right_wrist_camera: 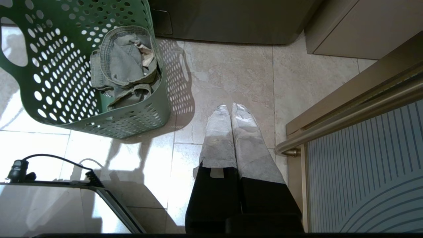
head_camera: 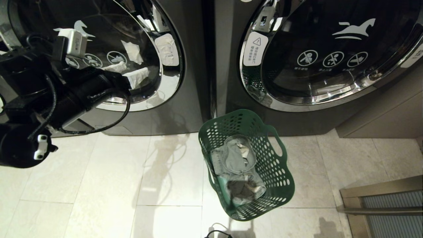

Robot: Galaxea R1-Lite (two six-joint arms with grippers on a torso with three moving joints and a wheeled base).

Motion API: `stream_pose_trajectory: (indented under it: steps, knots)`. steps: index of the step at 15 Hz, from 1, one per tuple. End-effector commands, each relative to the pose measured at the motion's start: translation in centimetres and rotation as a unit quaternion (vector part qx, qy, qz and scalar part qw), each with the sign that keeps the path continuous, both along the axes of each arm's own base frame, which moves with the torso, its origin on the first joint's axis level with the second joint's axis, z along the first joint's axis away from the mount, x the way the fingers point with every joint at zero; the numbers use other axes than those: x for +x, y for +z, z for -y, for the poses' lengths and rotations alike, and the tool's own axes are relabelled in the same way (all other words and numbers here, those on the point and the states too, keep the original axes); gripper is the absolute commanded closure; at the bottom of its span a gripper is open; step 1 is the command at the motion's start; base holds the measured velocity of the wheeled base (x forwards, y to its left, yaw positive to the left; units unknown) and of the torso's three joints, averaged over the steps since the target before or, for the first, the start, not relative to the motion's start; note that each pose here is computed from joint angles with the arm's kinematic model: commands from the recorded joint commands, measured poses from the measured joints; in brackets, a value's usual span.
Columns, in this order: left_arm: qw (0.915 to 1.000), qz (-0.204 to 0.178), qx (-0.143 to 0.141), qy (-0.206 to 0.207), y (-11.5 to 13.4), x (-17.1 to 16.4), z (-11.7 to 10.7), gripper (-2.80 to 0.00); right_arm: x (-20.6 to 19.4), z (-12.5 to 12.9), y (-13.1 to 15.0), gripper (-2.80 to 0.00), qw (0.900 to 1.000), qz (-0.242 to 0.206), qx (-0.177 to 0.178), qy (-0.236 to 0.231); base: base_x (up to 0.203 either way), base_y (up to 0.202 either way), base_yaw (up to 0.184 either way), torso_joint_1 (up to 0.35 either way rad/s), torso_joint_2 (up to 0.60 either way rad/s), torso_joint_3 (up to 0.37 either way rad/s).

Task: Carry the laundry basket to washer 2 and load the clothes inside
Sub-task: Open the lid of the washing machine

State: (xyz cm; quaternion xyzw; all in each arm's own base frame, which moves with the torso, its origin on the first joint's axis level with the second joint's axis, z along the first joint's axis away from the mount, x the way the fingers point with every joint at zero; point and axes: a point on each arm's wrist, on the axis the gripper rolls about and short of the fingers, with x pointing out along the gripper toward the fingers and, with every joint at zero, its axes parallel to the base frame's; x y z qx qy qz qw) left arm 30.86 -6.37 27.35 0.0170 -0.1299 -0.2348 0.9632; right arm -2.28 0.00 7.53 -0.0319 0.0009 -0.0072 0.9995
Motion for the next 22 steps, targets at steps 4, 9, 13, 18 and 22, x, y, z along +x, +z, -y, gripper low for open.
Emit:
stream_pose_trajectory:
  steps: [4,9,13,18,22]
  knots:
    - [0.9995,0.022,0.019,-0.011,-0.7,0.6,1.3,-2.80,0.0,0.0,0.0,0.00,1.000,-0.001,0.000,0.000,0.000,0.000,0.000,0.000,0.00,0.000]
    - [0.9947,0.086,0.043,0.038,-2.6,4.2,1.9,-2.80,0.0,0.0,0.0,0.00,1.000,-0.001,0.000,0.000,0.000,0.000,0.000,0.000,0.00,0.000]
    - [0.9918,0.118,0.035,0.036,-1.5,5.6,2.9,-2.80,0.0,0.0,0.0,0.00,1.000,-0.001,0.000,0.000,0.000,0.000,0.000,0.000,0.00,0.000]
    - [0.9926,0.117,0.030,0.012,-1.7,6.0,4.5,-2.80,0.0,0.0,0.0,0.00,1.000,-0.001,0.000,0.000,0.000,0.000,0.000,0.000,0.00,0.000]
    - [0.9907,0.132,0.026,0.016,-2.0,8.5,5.3,-2.80,0.0,0.0,0.0,0.00,1.000,-0.001,0.000,0.000,0.000,0.000,0.000,0.000,0.00,0.000]
